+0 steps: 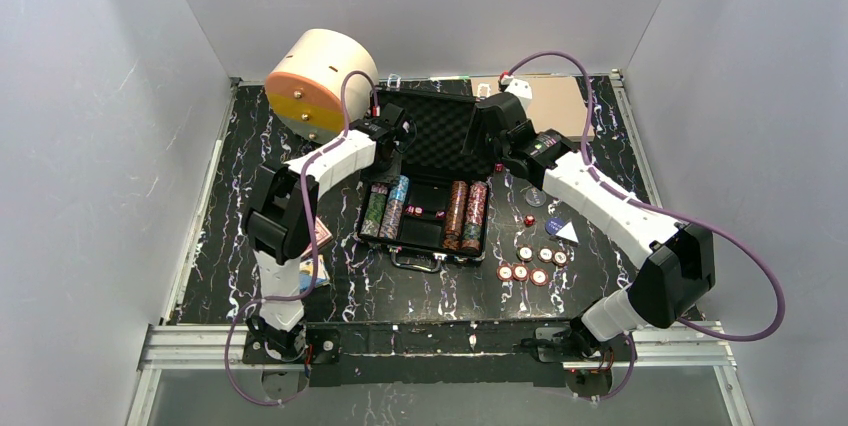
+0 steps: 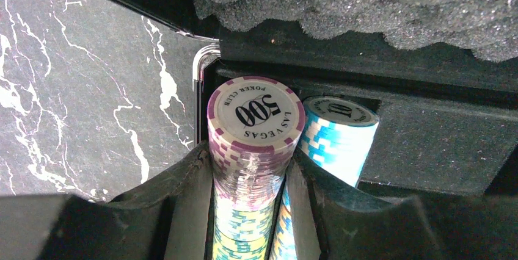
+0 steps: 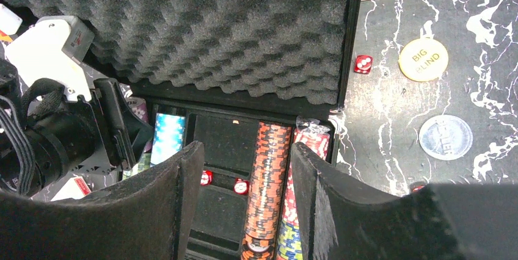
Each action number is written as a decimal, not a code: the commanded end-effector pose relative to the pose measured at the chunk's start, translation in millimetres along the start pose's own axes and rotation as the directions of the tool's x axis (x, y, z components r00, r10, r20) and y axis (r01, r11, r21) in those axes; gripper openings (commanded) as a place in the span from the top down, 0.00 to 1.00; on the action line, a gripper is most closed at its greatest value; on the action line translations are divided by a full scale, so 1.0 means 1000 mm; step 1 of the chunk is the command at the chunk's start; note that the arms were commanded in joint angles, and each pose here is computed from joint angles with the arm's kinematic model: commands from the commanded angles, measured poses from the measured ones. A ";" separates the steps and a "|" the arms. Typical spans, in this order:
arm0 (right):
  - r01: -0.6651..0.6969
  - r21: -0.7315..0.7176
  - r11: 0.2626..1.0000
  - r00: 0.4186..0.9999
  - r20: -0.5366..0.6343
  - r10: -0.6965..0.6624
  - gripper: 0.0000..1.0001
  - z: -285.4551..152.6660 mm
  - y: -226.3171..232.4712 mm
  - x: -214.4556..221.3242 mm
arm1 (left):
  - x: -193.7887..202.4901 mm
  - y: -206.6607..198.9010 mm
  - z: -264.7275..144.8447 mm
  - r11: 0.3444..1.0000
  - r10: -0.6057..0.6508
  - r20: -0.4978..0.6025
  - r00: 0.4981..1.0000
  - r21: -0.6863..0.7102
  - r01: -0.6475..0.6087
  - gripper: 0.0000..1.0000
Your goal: Pack up texas hold em set
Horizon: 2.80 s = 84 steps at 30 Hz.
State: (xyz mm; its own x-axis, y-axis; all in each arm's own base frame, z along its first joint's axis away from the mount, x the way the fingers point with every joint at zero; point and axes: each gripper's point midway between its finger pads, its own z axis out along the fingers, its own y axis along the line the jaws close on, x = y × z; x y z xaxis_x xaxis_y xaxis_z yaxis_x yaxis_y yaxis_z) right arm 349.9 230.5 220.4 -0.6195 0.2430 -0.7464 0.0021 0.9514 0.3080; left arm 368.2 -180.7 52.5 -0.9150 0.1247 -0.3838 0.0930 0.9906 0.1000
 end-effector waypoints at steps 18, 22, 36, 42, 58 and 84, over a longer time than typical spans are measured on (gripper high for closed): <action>-0.034 -0.374 0.927 0.996 -0.091 0.000 0.54 0.012 0.054 0.043 | 0.033 -0.001 -0.026 0.993 0.039 0.029 0.999 0.113 -0.042 1.00; -0.053 -0.402 0.914 0.993 -0.115 0.007 0.55 0.023 0.061 0.054 | 0.045 0.005 -0.021 0.994 0.053 0.001 0.999 0.091 -0.053 1.00; -0.095 -0.439 0.894 0.983 -0.181 0.016 0.54 0.049 0.084 0.084 | 0.080 0.019 -0.003 0.998 0.032 -0.076 0.997 0.055 -0.028 1.00; -0.095 -0.428 0.899 0.983 -0.184 0.016 0.53 0.061 0.092 0.094 | 0.085 0.022 -0.001 0.998 0.035 -0.071 0.997 0.056 -0.031 0.99; -0.083 -0.424 0.902 0.985 -0.174 0.009 0.44 0.065 0.099 0.090 | 0.042 0.018 -0.031 0.997 -0.014 0.059 0.998 0.082 0.009 0.38; -0.163 0.198 0.967 0.973 -0.131 0.191 0.11 0.002 -0.092 0.076 | 0.036 0.062 -0.107 0.957 -0.283 0.407 0.868 0.177 0.229 0.02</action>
State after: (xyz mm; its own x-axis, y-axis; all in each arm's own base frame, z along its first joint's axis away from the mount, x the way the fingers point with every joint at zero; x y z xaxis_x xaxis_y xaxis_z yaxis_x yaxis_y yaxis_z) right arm 326.0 232.7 181.5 -0.6697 0.3325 -0.6640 0.0015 0.8947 0.4466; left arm 310.6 -132.2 162.8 -0.6629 -0.0869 -0.7437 0.0182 0.9911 -0.1321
